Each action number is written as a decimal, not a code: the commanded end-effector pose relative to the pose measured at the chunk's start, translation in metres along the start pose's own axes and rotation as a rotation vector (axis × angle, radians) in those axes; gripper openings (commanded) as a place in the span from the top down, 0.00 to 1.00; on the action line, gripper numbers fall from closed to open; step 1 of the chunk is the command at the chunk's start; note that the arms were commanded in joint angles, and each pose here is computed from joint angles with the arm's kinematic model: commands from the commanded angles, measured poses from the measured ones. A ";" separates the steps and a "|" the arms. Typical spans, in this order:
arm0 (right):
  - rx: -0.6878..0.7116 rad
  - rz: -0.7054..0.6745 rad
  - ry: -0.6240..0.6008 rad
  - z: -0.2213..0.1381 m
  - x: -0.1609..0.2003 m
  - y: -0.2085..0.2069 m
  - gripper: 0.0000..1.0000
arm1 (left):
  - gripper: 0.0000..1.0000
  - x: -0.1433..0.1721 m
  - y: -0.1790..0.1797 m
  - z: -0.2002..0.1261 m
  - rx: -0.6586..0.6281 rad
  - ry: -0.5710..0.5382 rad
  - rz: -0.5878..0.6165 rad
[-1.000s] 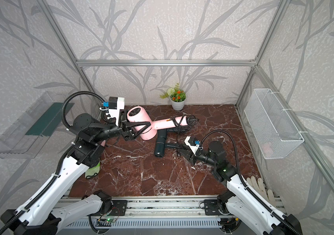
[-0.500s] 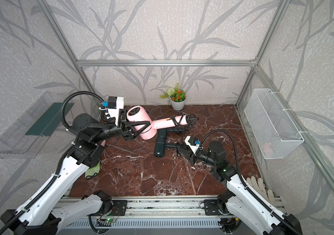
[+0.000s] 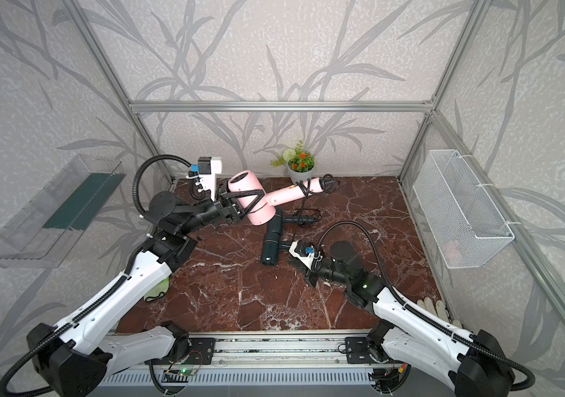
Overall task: Wrap the cord around the hair dryer
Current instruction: Wrap the power cord around the hair dryer.
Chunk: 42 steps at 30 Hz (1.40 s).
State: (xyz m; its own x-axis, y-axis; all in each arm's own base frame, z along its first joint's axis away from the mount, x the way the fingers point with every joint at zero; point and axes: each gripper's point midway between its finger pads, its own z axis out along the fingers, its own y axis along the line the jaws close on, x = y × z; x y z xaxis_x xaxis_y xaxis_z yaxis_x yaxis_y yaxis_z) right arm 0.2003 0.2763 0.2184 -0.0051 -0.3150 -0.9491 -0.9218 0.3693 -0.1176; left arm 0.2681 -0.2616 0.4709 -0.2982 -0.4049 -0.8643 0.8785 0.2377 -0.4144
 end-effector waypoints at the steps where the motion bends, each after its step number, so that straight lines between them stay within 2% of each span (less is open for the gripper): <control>1: 0.049 -0.102 0.089 -0.011 -0.007 -0.002 1.00 | 1.00 -0.053 -0.009 -0.016 -0.091 -0.210 0.114; 5: 0.080 -0.258 0.197 -0.036 -0.029 0.005 1.00 | 1.00 -0.042 0.038 -0.034 -0.390 -0.166 0.217; 9: 0.118 -0.451 0.307 -0.059 -0.057 0.007 1.00 | 1.00 -0.020 0.067 -0.041 -0.543 -0.004 0.330; 12: 0.140 -0.596 0.373 -0.071 -0.080 0.004 1.00 | 1.00 0.006 0.070 -0.034 -0.500 0.180 0.400; 17: 0.234 -0.826 0.423 -0.086 -0.130 -0.020 1.00 | 1.00 0.058 0.061 -0.039 -0.414 0.491 0.376; 20: 0.311 -0.991 0.454 -0.089 -0.155 -0.039 1.00 | 1.00 0.079 0.039 -0.048 -0.305 0.590 0.353; 22: 0.347 -1.040 0.446 -0.092 -0.170 -0.052 1.00 | 1.00 0.087 0.017 -0.054 -0.209 0.622 0.335; 26: 0.403 -1.024 0.423 -0.100 -0.182 -0.086 1.00 | 1.00 0.086 -0.030 -0.066 -0.038 0.610 0.304; 32: 0.300 -0.849 0.329 -0.091 -0.154 -0.103 1.00 | 1.00 0.050 -0.097 -0.076 0.181 0.414 0.329; 36: 0.199 -0.696 0.220 -0.078 -0.132 -0.094 1.00 | 1.00 0.032 -0.115 -0.071 0.268 0.328 0.322; 42: 0.068 -0.455 -0.001 -0.068 -0.123 -0.076 1.00 | 1.00 0.006 -0.125 -0.058 0.332 0.184 0.324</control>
State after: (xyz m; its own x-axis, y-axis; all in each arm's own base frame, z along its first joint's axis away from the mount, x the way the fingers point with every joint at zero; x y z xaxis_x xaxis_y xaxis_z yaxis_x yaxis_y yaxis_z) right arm 0.2622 0.2107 0.3447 0.3808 -0.6463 -0.6613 -0.7359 0.2212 -0.6399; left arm 0.1560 -0.2460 0.4562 -0.1333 -0.0516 -0.9897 0.9828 0.1221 -0.1387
